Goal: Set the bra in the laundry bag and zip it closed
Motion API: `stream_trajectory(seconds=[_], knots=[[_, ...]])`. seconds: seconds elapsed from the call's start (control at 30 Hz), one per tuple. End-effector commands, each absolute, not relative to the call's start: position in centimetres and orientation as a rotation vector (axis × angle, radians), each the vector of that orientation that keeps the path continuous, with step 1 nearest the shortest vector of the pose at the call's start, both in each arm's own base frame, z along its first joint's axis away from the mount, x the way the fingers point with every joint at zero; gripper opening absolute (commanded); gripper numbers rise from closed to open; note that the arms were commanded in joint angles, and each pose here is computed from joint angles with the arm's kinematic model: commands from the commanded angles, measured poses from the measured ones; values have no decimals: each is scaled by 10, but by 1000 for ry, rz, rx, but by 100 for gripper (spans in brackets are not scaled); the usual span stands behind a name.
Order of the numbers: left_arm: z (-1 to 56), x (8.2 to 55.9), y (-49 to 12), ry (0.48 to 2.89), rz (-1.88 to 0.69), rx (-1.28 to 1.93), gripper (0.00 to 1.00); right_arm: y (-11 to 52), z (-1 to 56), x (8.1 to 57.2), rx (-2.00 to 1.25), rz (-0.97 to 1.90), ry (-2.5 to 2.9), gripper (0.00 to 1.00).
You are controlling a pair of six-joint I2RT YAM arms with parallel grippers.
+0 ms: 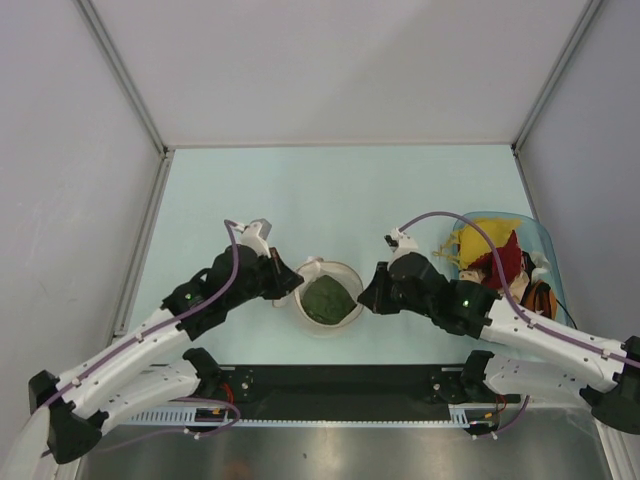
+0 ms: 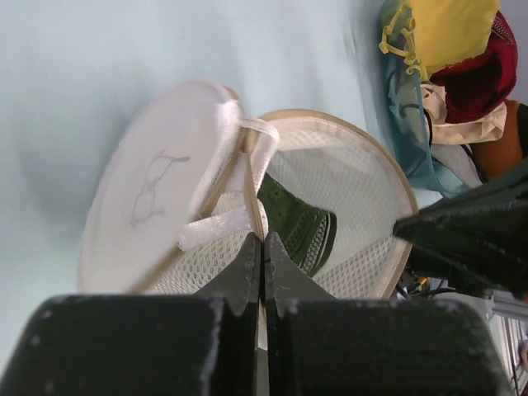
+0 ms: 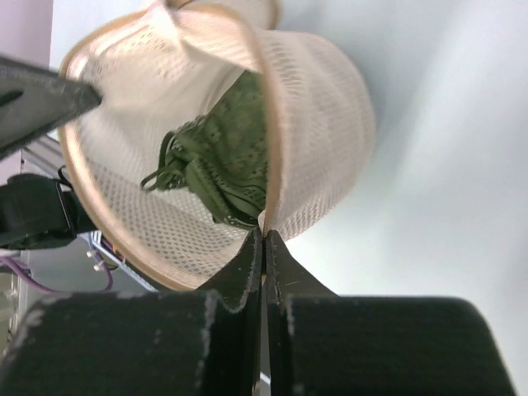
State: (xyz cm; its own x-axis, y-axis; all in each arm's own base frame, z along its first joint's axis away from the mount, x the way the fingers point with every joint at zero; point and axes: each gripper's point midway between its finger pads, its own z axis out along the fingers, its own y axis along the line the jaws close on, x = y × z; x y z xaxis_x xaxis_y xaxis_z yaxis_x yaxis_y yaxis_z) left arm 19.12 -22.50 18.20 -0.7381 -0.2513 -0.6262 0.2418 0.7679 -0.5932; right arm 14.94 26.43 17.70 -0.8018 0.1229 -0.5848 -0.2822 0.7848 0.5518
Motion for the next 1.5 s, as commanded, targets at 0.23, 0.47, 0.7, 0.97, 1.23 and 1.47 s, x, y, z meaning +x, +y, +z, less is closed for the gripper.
stream_trajectory(seconds=[0.23,0.47,0.7,0.97,1.23,1.47], knots=[[145,181,-211,2309,-801,-11,14,248,188,178,-54,810,2300,0],[140,166,-201,2254,-923,-155,69,247,180,179,-95,814,2342,0],[151,146,-183,2193,-1055,-339,79,243,172,175,-126,791,2369,0],[165,149,-156,2125,-1131,-990,100,247,175,173,-121,822,2361,0],[160,170,-161,1942,-1311,-1360,100,252,177,170,-133,836,2360,0],[126,176,-190,2073,-1417,-1529,100,259,177,170,-149,842,2361,0]])
